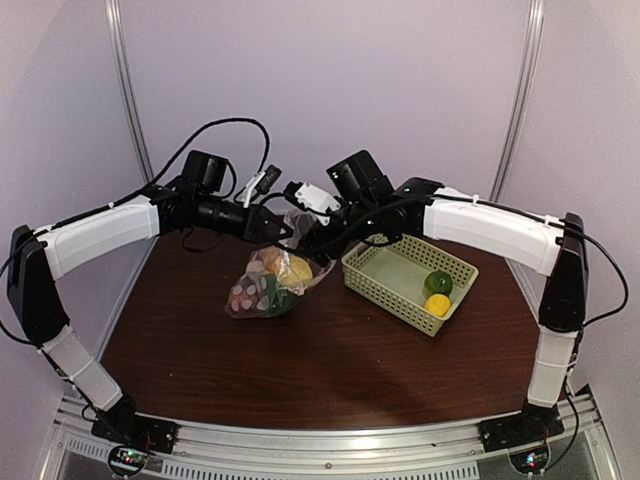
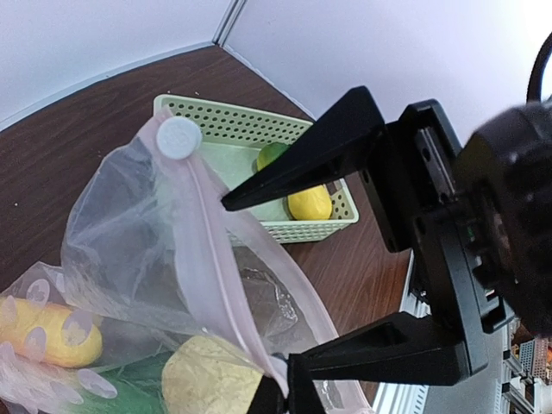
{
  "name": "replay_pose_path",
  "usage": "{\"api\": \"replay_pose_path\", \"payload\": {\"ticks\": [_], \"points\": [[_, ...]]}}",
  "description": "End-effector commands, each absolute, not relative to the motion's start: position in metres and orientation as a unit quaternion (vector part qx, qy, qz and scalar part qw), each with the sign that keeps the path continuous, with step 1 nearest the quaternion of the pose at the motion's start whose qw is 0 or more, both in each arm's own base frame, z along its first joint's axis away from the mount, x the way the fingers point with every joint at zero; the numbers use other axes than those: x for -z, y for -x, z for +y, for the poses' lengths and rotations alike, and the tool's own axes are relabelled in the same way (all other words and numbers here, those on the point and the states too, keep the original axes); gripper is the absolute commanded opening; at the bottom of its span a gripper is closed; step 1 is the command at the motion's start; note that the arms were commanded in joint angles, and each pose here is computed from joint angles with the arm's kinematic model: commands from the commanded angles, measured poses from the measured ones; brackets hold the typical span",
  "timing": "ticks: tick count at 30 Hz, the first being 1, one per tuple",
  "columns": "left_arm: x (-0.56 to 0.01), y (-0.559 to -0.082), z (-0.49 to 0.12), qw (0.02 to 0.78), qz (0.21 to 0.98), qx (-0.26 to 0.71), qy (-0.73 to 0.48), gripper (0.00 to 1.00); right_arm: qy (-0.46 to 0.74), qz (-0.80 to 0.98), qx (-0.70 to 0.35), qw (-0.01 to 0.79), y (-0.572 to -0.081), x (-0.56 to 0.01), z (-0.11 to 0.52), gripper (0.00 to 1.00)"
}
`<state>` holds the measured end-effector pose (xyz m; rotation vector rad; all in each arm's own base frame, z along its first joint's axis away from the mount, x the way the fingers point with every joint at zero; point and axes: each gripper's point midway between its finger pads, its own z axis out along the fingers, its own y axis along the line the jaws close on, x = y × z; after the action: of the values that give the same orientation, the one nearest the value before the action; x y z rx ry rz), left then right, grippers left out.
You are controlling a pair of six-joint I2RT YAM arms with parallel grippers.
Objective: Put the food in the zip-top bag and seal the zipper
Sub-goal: Place the fake fruit in the zipper food storage bag, then pick up the fake fruit from the bin.
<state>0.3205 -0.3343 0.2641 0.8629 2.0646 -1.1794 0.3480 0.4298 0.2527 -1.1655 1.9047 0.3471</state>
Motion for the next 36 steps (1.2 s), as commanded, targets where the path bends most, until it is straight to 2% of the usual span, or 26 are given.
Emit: {"api": "replay_pose_path", "payload": {"ticks": [1,7,11,13,14,17,19,23,27,32,36], "points": [[-0.285,-0.322,-0.333,0.340,0.764,0.440,-0.327,0.00,0.480,0.754,-0.134,0.428,-0.338,-0.269,0.418,0.85],[-0.297,-0.344,-0.306,0.390,0.794,0.353,-0.303,0.00,0.466,0.736,-0.195,0.451,-0.323,-0.327,0.381,0.85],[-0.361,-0.365,-0.226,0.503,0.798,0.226,-0.243,0.00,0.411,0.760,-0.186,0.467,-0.351,-0.340,0.317,0.84],[-0.387,-0.367,-0.191,0.552,0.787,0.193,-0.195,0.00,0.366,0.782,-0.179,0.472,-0.370,-0.336,0.276,0.84],[-0.386,-0.365,-0.192,0.551,0.788,0.197,-0.194,0.00,0.344,0.793,-0.177,0.470,-0.377,-0.331,0.259,0.84],[-0.328,-0.360,-0.256,0.419,0.828,0.263,-0.262,0.00,0.312,0.810,-0.180,0.462,-0.383,-0.313,0.227,0.83],[-0.318,-0.361,-0.274,0.377,0.836,0.299,-0.264,0.00,0.314,0.818,-0.161,0.455,-0.380,-0.300,0.215,0.83],[-0.351,-0.360,-0.252,0.457,0.804,0.288,-0.250,0.00,0.319,0.833,-0.124,0.435,-0.370,-0.277,0.196,0.83],[-0.315,-0.367,-0.261,0.404,0.829,0.289,-0.258,0.00,0.319,0.845,-0.111,0.415,-0.367,-0.261,0.186,0.82],[-0.298,-0.366,-0.271,0.395,0.820,0.310,-0.277,0.00,0.329,0.863,-0.076,0.376,-0.365,-0.234,0.173,0.82],[-0.291,-0.362,-0.282,0.384,0.810,0.344,-0.278,0.00,0.290,0.901,-0.010,0.322,-0.376,-0.192,0.140,0.75]]}}
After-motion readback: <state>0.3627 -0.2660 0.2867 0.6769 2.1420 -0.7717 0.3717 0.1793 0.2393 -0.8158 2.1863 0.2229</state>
